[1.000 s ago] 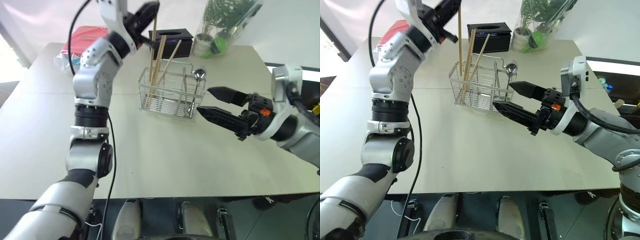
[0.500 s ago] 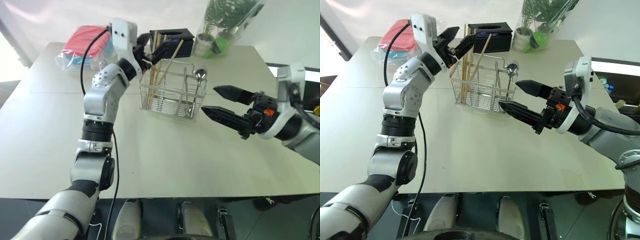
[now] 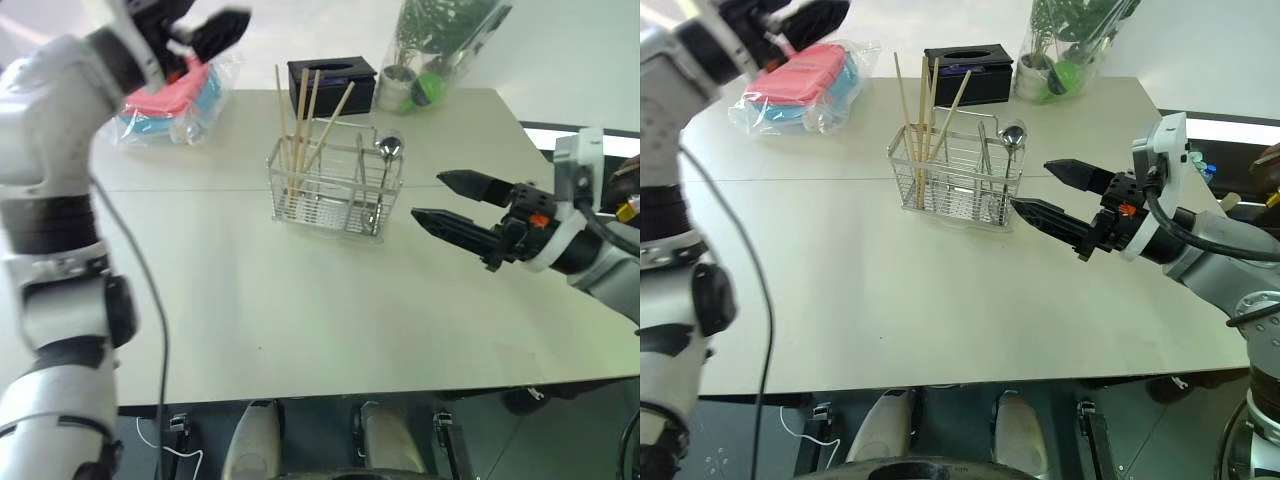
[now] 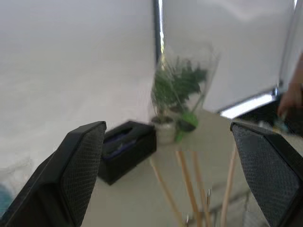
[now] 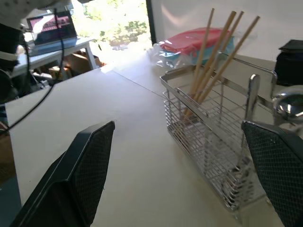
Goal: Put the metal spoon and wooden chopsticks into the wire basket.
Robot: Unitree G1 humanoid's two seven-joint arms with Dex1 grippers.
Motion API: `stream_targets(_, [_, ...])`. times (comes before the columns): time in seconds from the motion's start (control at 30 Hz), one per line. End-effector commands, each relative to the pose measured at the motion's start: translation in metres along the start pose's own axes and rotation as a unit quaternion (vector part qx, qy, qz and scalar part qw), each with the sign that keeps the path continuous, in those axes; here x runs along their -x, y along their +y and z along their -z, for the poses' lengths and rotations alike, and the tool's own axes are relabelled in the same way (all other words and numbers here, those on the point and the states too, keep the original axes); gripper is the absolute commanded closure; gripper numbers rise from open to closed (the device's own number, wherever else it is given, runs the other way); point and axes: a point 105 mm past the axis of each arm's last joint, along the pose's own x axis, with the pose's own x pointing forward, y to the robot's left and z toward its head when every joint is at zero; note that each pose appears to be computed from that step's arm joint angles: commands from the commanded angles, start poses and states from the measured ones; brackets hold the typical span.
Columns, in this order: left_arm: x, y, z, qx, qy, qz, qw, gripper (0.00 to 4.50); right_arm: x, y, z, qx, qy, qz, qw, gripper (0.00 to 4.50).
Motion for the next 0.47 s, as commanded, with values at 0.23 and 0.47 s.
stream_targets(0.23, [0.080,-0.018,0.035,-0.080,0.136,0.045,0.986,0.06,0.003,-0.023,-0.001,0.033,-0.010,0.025,0.999,0.03])
stream_targets(0.47, [0.093,-0.025,0.034,-0.081,0.138,0.020,0.987,0.06,-0.003,-0.026,-0.001,0.035,-0.006,0.013,0.999,0.03])
